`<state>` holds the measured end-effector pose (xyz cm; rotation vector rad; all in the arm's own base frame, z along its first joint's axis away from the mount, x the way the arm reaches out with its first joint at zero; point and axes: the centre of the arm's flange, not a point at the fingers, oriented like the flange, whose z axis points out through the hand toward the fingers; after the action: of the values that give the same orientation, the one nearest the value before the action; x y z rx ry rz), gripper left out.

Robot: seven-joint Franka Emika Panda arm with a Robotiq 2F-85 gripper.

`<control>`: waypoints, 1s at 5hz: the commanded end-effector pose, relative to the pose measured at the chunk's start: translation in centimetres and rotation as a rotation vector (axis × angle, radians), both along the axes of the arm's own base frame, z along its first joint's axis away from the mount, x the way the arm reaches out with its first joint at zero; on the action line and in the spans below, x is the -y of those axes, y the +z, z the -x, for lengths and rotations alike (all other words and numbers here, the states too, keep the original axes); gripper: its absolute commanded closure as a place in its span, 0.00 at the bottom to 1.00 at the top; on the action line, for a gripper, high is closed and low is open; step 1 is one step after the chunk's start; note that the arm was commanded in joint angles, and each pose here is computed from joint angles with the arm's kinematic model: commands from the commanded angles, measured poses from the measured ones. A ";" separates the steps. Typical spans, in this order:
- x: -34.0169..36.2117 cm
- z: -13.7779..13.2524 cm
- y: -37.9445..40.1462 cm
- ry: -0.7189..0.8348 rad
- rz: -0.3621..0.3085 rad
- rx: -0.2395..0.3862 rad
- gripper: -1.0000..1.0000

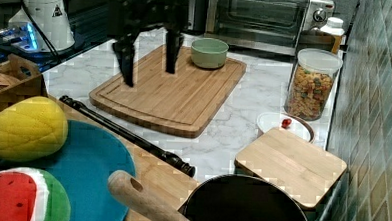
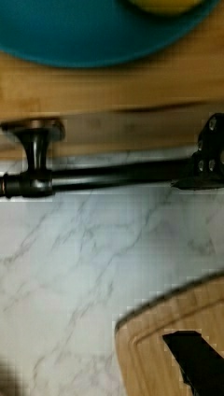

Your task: Open the drawer.

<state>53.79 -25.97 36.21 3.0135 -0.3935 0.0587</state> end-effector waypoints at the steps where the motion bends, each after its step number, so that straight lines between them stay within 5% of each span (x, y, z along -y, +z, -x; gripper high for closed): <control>1: 0.1 -1.4 0.0 0.042 0.058 0.071 0.00; 2: -1.0 -1.6 -0.9 0.022 0.083 0.069 0.00; 4: -0.1 -2.7 -3.6 -0.050 0.161 -0.098 0.00; 5: 1.2 -1.6 -5.0 -0.077 0.152 -0.060 0.00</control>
<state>55.29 -24.88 29.69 2.8817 -0.3819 -0.0944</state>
